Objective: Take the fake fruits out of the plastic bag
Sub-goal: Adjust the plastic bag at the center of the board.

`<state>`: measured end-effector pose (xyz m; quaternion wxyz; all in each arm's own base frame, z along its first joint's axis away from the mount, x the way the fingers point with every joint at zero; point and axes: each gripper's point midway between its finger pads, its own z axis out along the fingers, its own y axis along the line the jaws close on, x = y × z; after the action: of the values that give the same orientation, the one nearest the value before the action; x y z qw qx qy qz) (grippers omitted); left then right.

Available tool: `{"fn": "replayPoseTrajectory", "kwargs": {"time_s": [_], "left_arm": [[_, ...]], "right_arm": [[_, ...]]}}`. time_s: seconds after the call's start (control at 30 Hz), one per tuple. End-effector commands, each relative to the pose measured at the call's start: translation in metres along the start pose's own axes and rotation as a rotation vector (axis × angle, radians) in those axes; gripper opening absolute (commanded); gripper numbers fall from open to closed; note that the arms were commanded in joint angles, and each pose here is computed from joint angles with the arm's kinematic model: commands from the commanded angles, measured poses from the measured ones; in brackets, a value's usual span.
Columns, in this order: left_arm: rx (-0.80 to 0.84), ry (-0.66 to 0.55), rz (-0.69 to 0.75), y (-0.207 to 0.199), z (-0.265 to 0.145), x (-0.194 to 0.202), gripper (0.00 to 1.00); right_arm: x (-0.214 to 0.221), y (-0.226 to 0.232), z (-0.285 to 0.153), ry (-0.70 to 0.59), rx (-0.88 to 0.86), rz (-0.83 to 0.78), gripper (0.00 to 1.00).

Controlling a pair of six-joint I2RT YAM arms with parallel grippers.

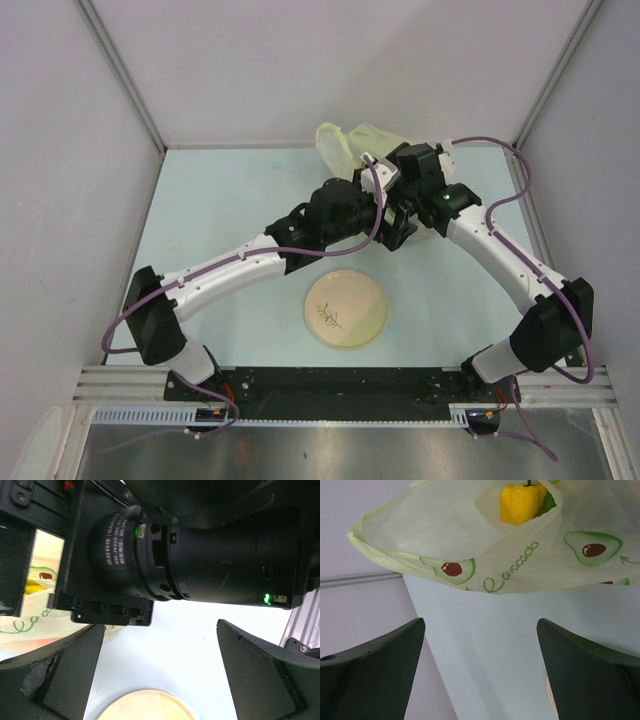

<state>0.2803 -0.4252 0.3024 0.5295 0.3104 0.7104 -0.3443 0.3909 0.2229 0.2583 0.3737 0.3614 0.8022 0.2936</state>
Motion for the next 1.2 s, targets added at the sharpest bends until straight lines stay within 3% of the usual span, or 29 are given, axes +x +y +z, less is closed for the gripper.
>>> {"fn": "replayPoseTrajectory", "kwargs": {"time_s": [0.0, 0.53, 1.17], "left_arm": [[0.044, -0.133, 0.052, -0.015, -0.016, -0.050, 1.00], [0.079, -0.164, 0.115, -0.031, -0.012, -0.061, 1.00], [0.128, -0.195, 0.203, -0.045, -0.037, -0.104, 1.00]], "right_arm": [[-0.006, -0.016, -0.014, -0.029, 0.081, 0.061, 1.00], [-0.014, -0.038, -0.012, 0.006, 0.163, 0.143, 1.00], [-0.028, 0.009, -0.063, -0.146, -0.008, 0.202, 1.00]]}}
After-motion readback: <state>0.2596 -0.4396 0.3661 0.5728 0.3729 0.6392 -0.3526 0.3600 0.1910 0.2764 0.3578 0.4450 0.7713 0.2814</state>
